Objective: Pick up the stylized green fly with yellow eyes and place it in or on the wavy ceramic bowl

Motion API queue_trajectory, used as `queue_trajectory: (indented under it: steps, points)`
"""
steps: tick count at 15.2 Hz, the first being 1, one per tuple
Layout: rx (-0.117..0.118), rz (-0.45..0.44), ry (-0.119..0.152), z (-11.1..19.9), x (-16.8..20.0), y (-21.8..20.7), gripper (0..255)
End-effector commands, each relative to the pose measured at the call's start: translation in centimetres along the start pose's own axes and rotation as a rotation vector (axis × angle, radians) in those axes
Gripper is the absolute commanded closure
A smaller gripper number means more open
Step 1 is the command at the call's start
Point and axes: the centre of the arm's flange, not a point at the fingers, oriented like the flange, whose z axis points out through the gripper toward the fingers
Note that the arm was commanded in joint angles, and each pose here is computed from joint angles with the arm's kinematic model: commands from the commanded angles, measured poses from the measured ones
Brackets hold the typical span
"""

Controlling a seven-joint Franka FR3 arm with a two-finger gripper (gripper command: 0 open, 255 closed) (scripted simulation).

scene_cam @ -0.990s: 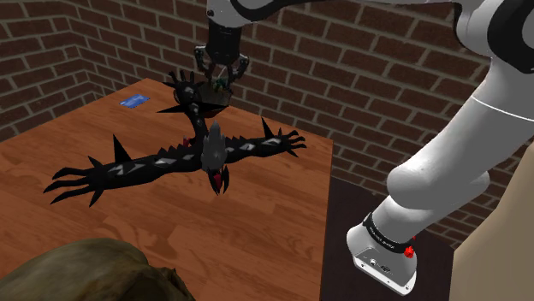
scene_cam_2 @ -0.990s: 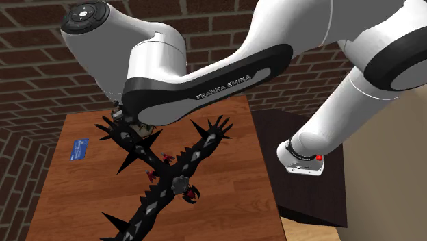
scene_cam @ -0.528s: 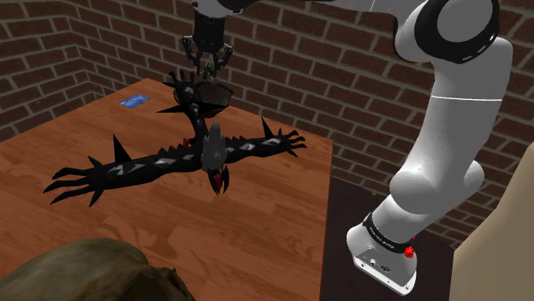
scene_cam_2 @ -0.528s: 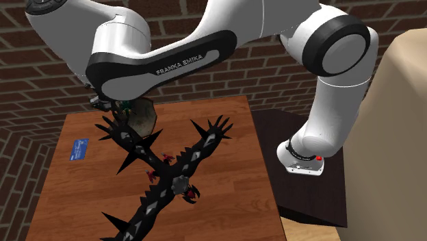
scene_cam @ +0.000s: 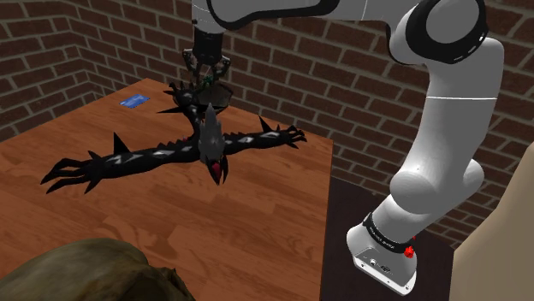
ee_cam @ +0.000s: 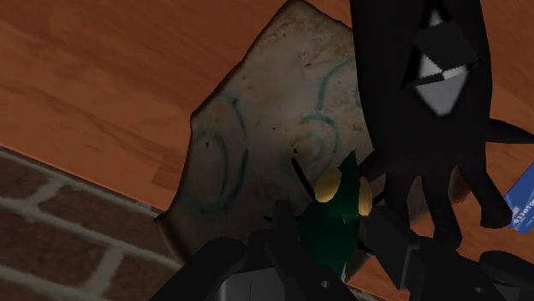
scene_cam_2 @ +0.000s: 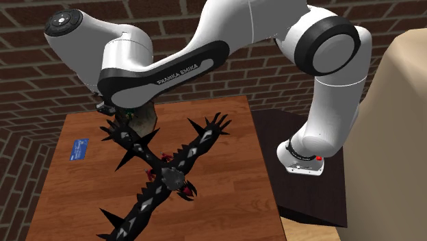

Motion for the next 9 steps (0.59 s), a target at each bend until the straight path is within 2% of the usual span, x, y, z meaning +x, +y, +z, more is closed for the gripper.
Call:
queue_trajectory:
  steps: [1, 3, 9]
  points:
    - [-0.002, -0.001, -0.002, 1.2, -0.3, 0.0, 255]
    - [-0.002, -0.001, -0.002, 2.5, -0.4, 0.0, 255]
    - [-0.002, -0.001, -0.002, 2.5, -0.4, 0.0, 255]
